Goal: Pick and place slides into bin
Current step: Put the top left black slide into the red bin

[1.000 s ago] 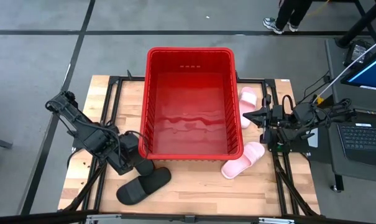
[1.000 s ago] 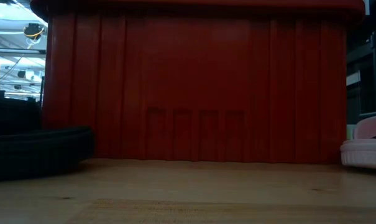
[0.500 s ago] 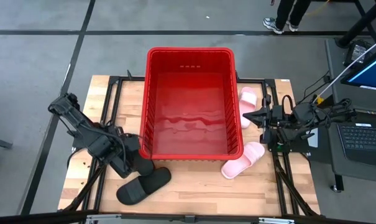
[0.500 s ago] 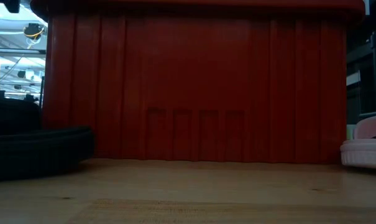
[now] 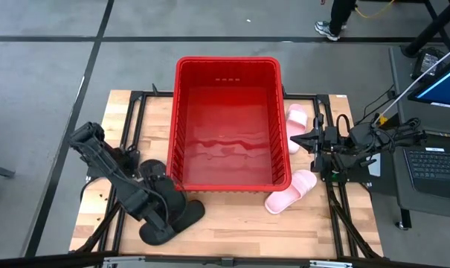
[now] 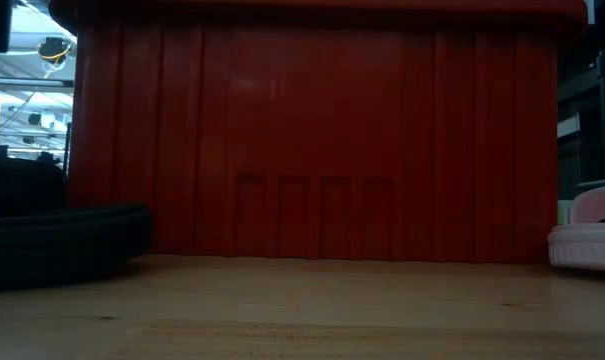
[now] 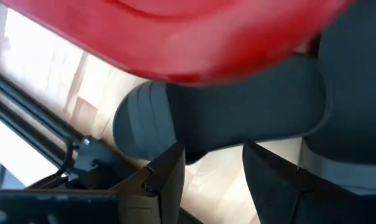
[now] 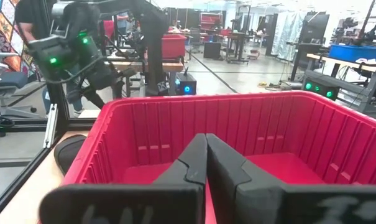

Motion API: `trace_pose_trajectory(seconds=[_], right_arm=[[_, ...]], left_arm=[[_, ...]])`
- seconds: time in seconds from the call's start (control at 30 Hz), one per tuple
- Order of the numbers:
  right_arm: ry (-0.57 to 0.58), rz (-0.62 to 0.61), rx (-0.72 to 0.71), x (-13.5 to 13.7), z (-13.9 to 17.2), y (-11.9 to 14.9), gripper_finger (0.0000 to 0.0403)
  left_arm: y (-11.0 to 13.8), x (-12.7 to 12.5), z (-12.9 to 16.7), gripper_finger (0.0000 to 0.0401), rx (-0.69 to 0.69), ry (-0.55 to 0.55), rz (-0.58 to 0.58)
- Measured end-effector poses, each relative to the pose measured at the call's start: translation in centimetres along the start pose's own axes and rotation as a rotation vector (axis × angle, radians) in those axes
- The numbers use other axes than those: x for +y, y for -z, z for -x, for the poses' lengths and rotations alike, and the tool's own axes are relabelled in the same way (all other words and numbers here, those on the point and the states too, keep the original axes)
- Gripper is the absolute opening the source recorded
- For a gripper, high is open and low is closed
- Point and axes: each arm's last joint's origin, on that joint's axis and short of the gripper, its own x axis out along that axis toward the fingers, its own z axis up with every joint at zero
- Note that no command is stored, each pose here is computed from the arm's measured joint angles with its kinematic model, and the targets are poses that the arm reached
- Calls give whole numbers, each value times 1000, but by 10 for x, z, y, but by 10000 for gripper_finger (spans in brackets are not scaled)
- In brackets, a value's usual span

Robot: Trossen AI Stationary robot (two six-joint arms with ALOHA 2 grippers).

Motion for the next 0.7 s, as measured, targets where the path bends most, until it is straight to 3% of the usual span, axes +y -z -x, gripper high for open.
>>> trace_pose_trajectory(seconds=[0.23,0.5,0.7], right_arm=[[0,2,5,0,0,1,11],[0,-9,25,0,0,3,11],[-2,-1,56,0,0,6,11]], left_arm=[[5,-12,-6,155,-77,-57,39],[31,-19,1,155,-170,-30,133],[49,-17,-21,155,-181,-113,130]])
